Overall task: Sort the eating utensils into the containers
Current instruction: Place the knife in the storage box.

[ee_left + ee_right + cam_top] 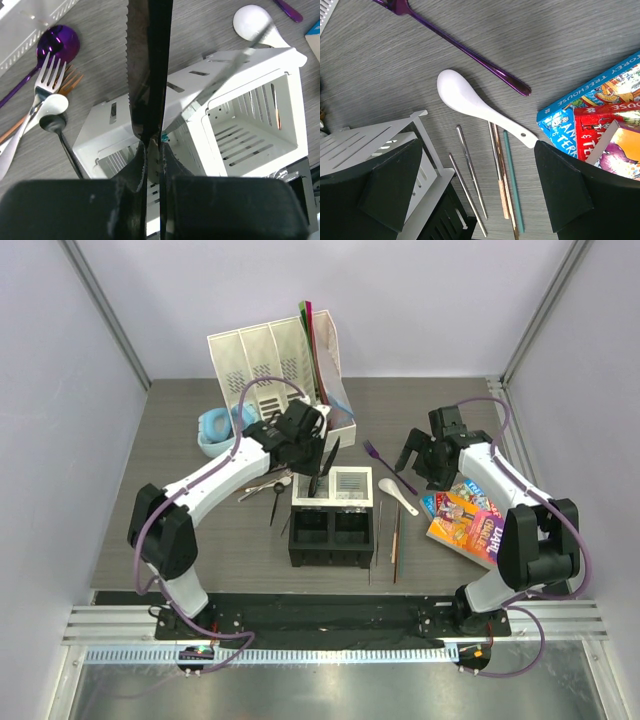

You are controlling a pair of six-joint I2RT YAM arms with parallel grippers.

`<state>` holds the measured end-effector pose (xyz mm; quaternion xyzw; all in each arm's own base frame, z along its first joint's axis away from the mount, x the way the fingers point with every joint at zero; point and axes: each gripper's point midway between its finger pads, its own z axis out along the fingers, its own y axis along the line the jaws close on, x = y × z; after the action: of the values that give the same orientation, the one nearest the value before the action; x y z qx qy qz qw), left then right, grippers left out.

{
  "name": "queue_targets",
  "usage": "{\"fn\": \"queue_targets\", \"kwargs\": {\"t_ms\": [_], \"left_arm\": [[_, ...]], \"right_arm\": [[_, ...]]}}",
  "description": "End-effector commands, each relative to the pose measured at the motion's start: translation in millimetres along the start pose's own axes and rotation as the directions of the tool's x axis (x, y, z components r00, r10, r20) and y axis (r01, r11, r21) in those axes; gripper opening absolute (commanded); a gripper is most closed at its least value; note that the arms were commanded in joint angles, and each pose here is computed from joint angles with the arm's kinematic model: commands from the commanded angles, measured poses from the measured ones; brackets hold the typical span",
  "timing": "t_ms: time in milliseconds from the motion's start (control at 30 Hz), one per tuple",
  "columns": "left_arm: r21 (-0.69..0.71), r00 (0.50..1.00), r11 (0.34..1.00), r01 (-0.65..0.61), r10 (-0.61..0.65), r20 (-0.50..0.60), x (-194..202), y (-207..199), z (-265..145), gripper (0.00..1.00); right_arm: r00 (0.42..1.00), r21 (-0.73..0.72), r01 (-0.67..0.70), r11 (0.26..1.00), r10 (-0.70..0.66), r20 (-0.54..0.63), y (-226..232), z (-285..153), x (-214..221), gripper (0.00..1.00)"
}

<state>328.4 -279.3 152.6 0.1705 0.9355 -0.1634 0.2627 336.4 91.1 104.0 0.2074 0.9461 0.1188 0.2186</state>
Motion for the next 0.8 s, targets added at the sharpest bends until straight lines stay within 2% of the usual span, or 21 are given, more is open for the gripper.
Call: {"fn": "queue_targets", "kwargs": {"t_ms": [0, 433, 533, 567, 767], "left_arm": [[0.010, 0.989, 0.999, -0.048, 0.046, 0.141, -25, -7, -23, 0.00], [0.010, 0.990, 0.997, -0.083, 0.081, 0.118, -14, -11, -23, 0.02], [0.013, 0.989, 0.995, -0.095, 0.093, 0.114, -11, -13, -24, 0.08], [0.013, 0.989, 0.995, -0.099, 0.097, 0.112, -10, -13, -24, 0.13], [-0.019, 0.989, 0.994, -0.105, 0.106, 0.106, -7, -9, -25, 0.23]], "right_arm": [[1.000, -0.028, 0.000, 1.000, 0.001, 0.031, 10, -3, -12, 1.00], [1.000, -0.024, -0.006, 1.000, 0.006, 0.026, 8, -2, -10, 1.00], [1.000, -0.022, -0.006, 1.000, 0.006, 0.020, 7, -1, -8, 1.00], [1.000, -0.023, -0.006, 1.000, 0.006, 0.019, 7, -1, -8, 1.00], [1.000, -0.021, -0.006, 1.000, 0.007, 0.017, 7, 0, -7, 1.00]]}}
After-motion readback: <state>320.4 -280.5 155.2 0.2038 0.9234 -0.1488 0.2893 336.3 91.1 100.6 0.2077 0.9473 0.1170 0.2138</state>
